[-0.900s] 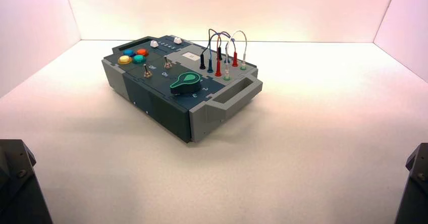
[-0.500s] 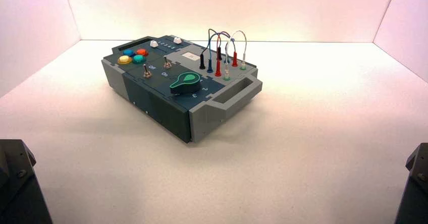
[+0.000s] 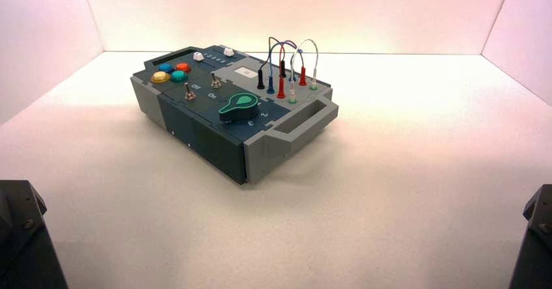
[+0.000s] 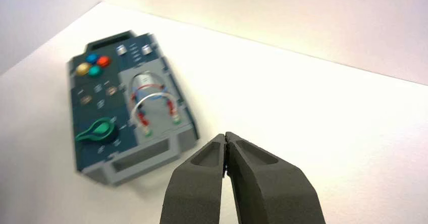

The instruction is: Flip the top switch on with the right gripper.

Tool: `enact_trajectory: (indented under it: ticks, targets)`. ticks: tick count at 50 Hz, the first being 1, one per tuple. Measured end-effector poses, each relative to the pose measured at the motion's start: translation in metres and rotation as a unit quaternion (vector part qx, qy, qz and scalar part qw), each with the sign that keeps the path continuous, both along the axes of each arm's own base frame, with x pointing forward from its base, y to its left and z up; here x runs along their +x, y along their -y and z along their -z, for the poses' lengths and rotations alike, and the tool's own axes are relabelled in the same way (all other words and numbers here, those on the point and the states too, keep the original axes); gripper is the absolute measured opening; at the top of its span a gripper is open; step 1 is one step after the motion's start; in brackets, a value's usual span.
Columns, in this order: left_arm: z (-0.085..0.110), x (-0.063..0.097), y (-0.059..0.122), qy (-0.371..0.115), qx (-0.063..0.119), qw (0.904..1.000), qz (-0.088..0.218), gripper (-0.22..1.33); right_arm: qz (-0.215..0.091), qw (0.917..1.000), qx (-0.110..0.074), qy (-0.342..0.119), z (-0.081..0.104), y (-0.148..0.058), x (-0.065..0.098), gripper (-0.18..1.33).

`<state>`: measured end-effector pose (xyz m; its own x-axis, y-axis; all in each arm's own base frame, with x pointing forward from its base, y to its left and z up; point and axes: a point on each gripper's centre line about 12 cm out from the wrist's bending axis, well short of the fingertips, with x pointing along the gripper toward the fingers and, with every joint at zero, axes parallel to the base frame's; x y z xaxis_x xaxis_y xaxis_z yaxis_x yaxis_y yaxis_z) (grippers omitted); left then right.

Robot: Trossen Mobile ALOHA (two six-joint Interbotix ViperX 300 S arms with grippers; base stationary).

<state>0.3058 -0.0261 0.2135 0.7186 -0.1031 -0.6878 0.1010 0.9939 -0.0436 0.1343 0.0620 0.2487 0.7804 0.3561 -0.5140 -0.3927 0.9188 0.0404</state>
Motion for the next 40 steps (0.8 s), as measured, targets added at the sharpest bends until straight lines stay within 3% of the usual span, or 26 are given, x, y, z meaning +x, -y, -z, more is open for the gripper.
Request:
enact_trajectory:
  ticks: [11,19,33,40]
  targets:
    - [0.034,0.059,0.004,-0.066,0.008,0.9978,0.007,-0.16,0.0,0.9999,0.007,-0.015,-0.003,-0.001,-0.002,-0.14]
    - [0.072,0.098,-0.001,-0.111,0.016,0.9936,0.007,-0.16,-0.001,0.9996,0.017,-0.022,-0.01,-0.002,-0.003,-0.14]
    - [0.131,0.132,-0.019,-0.16,0.028,0.9867,0.004,-0.16,-0.002,0.9994,0.025,-0.025,-0.013,-0.003,-0.004,-0.14]
    - [0.147,0.144,-0.02,-0.168,0.034,0.9851,0.012,-0.16,-0.002,0.9993,0.026,-0.027,-0.013,-0.003,-0.004,-0.14]
